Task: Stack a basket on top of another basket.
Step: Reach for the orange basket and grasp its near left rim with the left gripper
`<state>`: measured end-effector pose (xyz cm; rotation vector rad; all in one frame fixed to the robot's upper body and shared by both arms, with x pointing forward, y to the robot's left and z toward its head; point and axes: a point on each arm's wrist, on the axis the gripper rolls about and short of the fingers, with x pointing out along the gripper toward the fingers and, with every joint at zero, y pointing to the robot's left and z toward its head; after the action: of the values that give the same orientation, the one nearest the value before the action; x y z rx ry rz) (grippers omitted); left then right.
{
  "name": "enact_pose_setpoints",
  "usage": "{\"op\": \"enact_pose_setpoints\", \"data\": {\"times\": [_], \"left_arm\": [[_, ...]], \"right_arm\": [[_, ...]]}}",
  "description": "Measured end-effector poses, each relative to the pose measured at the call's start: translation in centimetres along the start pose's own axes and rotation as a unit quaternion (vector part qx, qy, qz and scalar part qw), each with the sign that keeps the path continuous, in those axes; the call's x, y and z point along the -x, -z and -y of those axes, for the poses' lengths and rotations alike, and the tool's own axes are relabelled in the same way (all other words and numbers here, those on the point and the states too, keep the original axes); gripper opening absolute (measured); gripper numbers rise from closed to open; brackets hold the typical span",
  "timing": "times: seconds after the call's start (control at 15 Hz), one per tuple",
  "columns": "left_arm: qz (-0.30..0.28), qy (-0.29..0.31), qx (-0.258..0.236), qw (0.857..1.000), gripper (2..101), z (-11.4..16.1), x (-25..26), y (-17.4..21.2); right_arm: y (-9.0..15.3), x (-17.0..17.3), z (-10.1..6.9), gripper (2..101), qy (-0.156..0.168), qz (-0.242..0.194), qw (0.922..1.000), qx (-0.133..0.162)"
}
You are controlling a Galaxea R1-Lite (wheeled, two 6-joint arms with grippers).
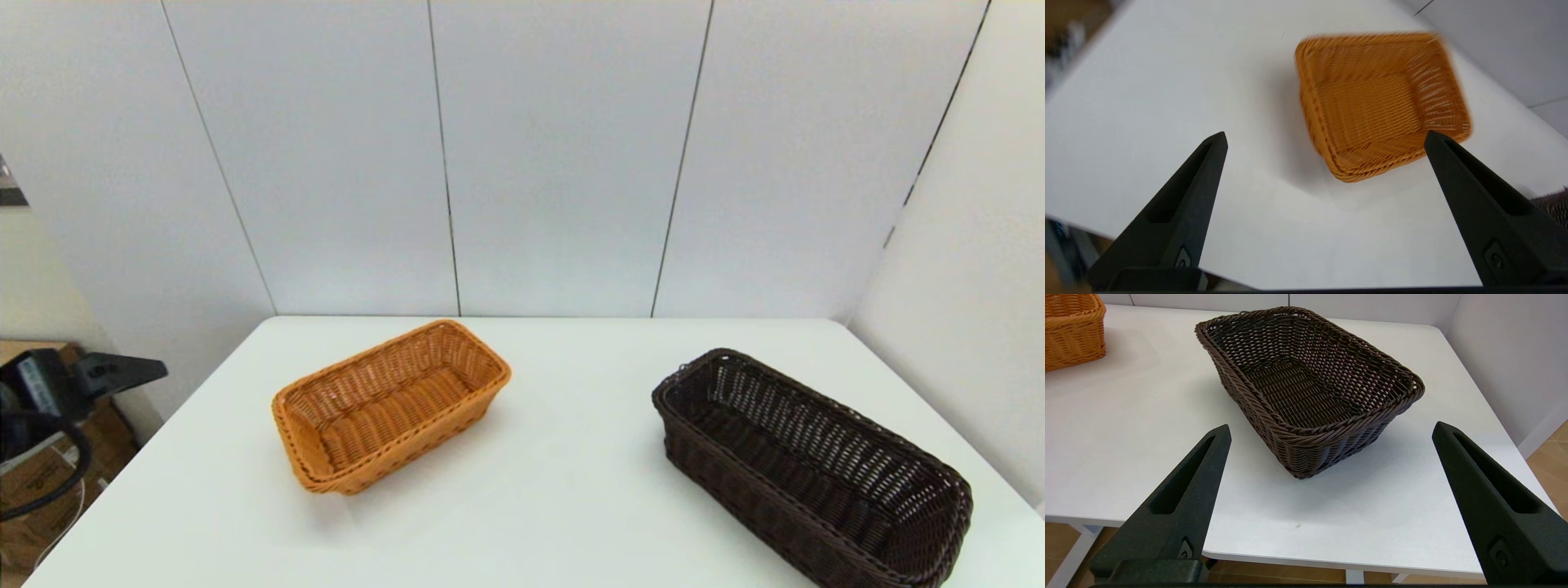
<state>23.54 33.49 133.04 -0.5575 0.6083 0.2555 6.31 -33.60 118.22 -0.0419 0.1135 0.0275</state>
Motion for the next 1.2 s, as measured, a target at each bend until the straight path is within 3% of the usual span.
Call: {"op": "enact_pose_setpoints", "data": {"times": [0.33, 0.73, 1.2], "left_arm": [[-0.123, -0.086, 0.075, 0.986, 97.8, 2.9, -9.0, -0.8], [-0.195, -0.149, 0.089, 0.965, 97.8, 4.0, -16.9, 0.6], [-0.262, -0.165, 0.102, 0.945, 97.8, 4.4, -22.2, 2.7]], "right_arm": [[0.0, 0.0, 0.0, 97.7, 0.000, 0.000, 1.0000, -0.001], [0.0, 0.0, 0.0, 97.7, 0.001, -0.001, 1.0000, -0.002], [0.0, 0.0, 0.0, 97.7, 0.001, -0.001, 1.0000, -0.002]]}}
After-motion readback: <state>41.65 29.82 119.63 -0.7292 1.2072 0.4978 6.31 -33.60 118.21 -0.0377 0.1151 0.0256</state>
